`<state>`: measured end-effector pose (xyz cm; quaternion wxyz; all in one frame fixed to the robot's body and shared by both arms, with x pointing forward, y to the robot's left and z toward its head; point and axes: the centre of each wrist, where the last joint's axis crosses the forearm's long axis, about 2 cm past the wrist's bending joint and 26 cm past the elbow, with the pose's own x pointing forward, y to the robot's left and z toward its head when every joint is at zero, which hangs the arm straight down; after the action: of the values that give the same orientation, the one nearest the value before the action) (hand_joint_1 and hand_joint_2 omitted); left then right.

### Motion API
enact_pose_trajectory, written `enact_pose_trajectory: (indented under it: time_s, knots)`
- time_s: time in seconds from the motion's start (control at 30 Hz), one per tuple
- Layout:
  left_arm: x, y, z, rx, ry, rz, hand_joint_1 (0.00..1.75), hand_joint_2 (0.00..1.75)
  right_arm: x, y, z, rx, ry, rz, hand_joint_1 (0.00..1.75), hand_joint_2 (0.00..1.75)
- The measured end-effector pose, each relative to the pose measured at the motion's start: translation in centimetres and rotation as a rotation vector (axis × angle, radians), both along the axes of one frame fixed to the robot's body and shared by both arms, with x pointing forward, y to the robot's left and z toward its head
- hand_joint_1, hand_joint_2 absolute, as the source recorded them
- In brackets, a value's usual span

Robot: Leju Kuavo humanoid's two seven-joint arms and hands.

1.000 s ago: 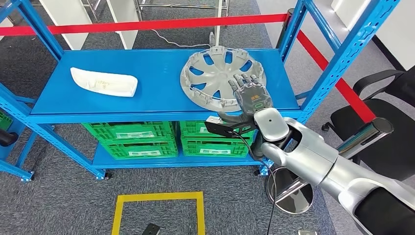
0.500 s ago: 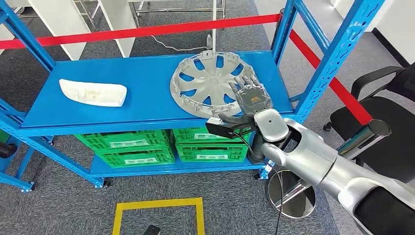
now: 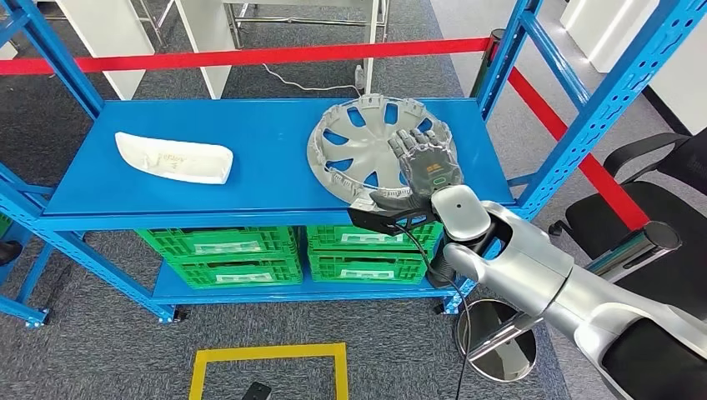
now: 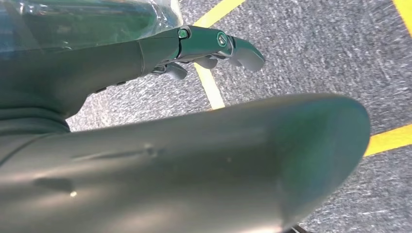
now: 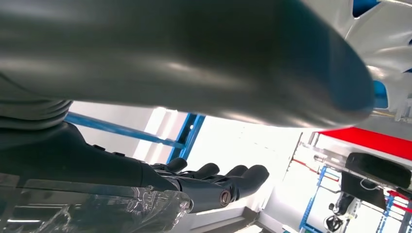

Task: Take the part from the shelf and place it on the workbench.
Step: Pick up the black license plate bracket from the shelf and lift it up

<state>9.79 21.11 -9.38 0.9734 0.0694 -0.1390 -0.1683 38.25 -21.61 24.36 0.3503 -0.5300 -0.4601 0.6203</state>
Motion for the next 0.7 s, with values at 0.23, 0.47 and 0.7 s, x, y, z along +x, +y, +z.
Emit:
enact_pose_trajectory:
  time_s: [0.23,0.47,0.7]
  knots:
    - [-0.02,-0.04,0.0,-0.001,0.0,0.0,0.0,0.0,-0.06,-0.07,-0.17,-0.003,0.004,-0.001,0.0,0.0]
    - [0.07,-0.19,0.04,-0.003,-0.002,-0.003,0.0,0.0,0.05,-0.13,0.1,0.001,-0.003,-0.003,0.0,0.0]
    - [-0.04,-0.15,0.01,-0.002,0.0,-0.004,0.0,0.0,-0.07,-0.11,-0.15,0.0,0.004,-0.002,0.0,0.0]
